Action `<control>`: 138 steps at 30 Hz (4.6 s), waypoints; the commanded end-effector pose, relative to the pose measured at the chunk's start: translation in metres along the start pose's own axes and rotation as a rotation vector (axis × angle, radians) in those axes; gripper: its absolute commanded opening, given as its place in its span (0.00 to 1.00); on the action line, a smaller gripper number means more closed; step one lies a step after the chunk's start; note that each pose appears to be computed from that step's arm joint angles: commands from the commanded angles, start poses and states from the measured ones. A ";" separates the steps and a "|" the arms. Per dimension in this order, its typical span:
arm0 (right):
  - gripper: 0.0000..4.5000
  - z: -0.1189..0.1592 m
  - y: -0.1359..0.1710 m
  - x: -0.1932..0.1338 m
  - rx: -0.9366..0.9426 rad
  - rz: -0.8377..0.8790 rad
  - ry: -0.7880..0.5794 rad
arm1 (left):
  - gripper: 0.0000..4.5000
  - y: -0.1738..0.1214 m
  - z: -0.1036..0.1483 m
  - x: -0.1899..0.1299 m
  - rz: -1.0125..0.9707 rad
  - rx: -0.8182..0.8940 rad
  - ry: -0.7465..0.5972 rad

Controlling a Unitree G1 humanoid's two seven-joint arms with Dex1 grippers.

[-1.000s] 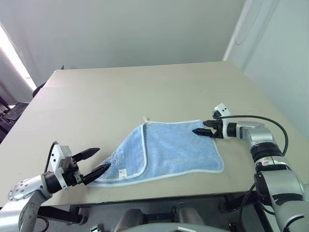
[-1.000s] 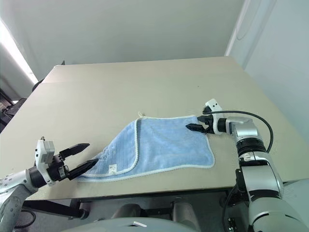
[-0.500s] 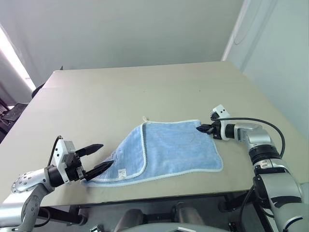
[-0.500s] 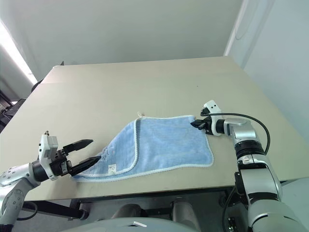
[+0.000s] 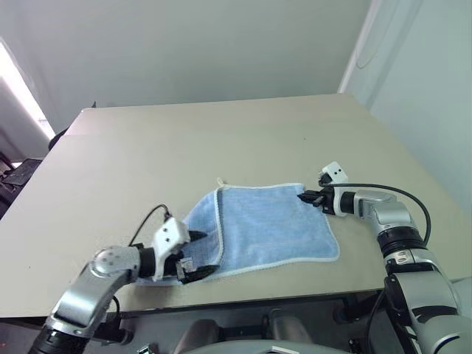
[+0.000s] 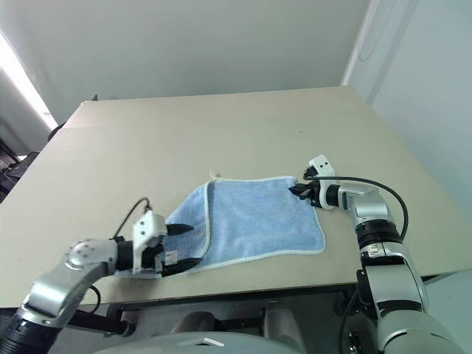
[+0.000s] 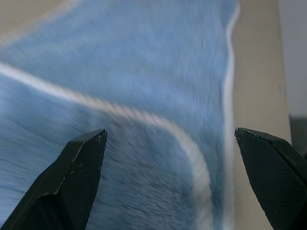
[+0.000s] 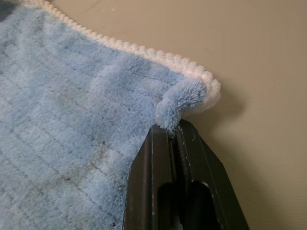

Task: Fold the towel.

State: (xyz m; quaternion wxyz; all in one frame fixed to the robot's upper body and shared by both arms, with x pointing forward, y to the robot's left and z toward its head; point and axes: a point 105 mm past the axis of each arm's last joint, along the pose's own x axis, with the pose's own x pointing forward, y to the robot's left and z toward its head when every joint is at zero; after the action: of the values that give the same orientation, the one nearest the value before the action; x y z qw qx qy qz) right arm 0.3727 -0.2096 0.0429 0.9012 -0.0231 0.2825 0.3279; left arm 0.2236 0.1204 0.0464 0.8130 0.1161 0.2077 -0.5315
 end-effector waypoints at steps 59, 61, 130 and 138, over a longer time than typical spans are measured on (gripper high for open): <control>0.00 0.150 -0.015 -0.079 -0.340 -0.524 -1.103 | 0.01 0.198 0.135 -0.118 0.537 0.103 -0.857; 0.00 0.133 -0.010 -0.078 -0.358 -0.482 -1.090 | 0.01 0.181 0.109 -0.113 0.505 0.151 -0.759; 1.00 0.021 -0.003 -0.049 -0.292 -0.284 -0.500 | 0.72 0.111 -0.034 -0.132 0.550 -0.544 -0.588; 1.00 0.017 -0.028 -0.066 0.217 -0.205 -0.339 | 0.72 0.108 0.002 -0.157 0.550 -0.536 -0.781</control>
State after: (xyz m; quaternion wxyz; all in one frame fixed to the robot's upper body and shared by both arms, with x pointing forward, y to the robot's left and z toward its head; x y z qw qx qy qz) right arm 0.3537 -0.2667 0.0662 0.9691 0.0492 0.1530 0.1870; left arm 0.2666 0.2981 0.0957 0.9428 -0.2621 0.0079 -0.2057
